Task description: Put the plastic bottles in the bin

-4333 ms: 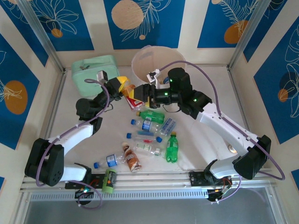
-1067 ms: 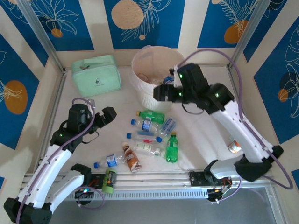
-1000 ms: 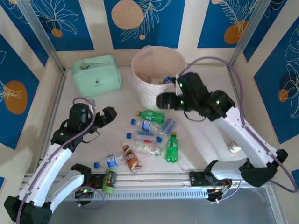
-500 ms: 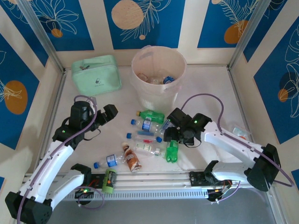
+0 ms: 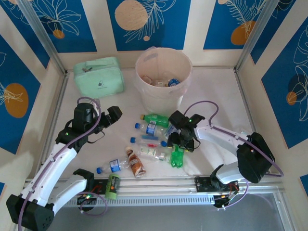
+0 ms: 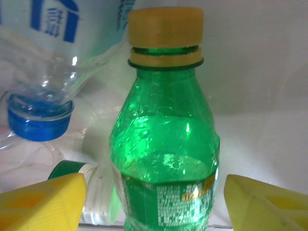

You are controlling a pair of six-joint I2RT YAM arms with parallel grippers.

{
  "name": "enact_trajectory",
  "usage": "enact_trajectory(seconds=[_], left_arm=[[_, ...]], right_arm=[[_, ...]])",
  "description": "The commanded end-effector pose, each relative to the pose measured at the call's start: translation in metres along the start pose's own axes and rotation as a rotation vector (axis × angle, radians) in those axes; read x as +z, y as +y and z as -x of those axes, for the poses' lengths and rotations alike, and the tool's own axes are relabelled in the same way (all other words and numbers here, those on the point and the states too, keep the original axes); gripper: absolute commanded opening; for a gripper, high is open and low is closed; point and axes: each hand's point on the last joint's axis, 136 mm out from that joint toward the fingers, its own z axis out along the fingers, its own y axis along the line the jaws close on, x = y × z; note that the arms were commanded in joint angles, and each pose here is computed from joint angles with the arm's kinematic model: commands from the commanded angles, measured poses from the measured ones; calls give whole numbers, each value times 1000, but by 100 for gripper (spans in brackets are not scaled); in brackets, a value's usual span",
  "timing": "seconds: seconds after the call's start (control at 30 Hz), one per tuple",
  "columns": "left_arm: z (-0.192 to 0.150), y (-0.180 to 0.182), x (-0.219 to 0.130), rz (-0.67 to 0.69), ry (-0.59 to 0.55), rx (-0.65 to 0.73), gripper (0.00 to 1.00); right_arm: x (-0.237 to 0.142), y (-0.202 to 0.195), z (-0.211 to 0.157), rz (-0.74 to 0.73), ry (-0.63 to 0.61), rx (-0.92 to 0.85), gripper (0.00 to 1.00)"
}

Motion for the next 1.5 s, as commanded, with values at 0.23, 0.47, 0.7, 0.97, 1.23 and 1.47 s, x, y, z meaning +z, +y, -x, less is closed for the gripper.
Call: enact_trajectory(seconds=[0.23,0.47,0.7,0.97,1.23,1.47], left_arm=[[3,-7,-2,-35,-10,1,99],[3,-7,-4,-34,-15,4,99],[5,-10,-7,-42,-21,7,99],[8,-55,-12,-252,7,16,98],[4,-152,-40,-732,134,62,94],[-26,-180,-39,-813,267,164,89]], right_arm=[[20,-7,-6,-62,112,51,74],[22,-6,-6,-65,121,49,66],[-1,-4,-4,8,28,19,58],[-102,66,-6,480,-202,-208,56],[-187,142,-23,873,-229,-474,55],[-223,176,-44,999,-211,-648,55]])
